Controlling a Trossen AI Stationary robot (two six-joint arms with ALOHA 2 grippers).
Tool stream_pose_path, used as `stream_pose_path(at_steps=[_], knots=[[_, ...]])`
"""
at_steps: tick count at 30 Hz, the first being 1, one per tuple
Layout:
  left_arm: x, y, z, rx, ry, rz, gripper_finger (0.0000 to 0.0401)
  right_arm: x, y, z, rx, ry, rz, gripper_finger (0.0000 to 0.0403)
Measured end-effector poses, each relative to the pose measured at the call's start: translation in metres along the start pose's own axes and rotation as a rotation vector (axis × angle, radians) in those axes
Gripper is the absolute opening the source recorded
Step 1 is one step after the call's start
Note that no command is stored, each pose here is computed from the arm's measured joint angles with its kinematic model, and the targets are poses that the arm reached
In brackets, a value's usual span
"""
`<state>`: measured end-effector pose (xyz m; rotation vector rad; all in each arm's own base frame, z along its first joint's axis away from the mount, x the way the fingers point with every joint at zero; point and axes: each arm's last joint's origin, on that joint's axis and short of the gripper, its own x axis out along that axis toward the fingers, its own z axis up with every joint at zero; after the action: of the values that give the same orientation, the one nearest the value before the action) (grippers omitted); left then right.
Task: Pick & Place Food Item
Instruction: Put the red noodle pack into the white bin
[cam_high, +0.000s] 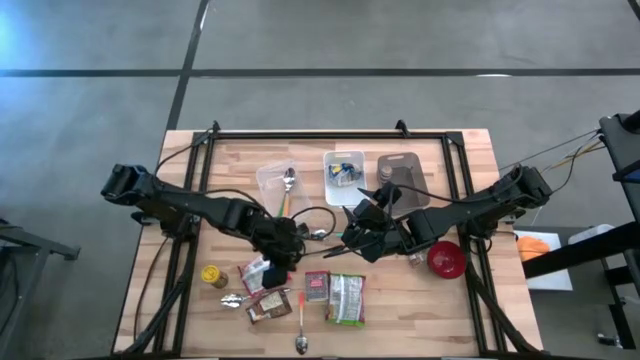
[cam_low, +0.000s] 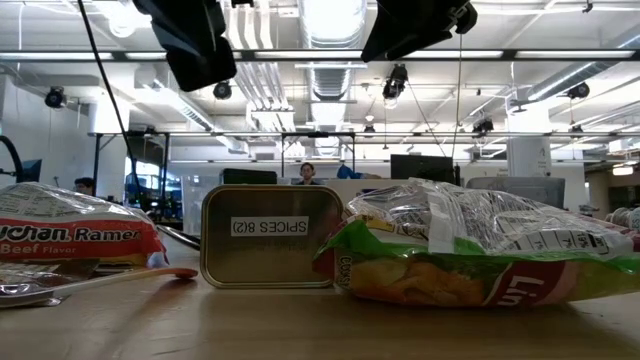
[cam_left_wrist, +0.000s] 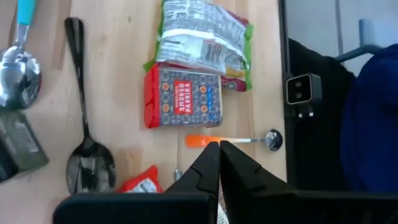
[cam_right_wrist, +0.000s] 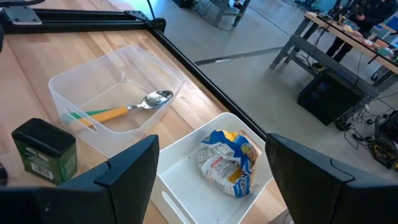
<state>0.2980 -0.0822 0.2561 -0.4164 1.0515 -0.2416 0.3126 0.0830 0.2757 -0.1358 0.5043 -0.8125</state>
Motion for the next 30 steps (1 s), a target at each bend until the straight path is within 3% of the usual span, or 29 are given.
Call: stream_pose_path(at_steps=[4, 24, 30], knots=[[0.0000, 0.0002, -0.0004, -0.066, 0.003, 0.003, 0.0015, -0.0001, 0.0000, 0.0000, 0.000, 0.000, 0.000, 0.0293], [-0.0001, 0.0014, 0.0007, -0.101, -0.013, 0.023, 0.0015, -0.0001, 0.0001, 0.0000, 0.000, 0.000, 0.000, 0.0293], [-0.0008, 0.0066, -0.0052, -0.208, 0.015, 0.127, 0.0015, 0.0000, 0.0000, 0.0001, 0.001, 0.000, 0.000, 0.0293]])
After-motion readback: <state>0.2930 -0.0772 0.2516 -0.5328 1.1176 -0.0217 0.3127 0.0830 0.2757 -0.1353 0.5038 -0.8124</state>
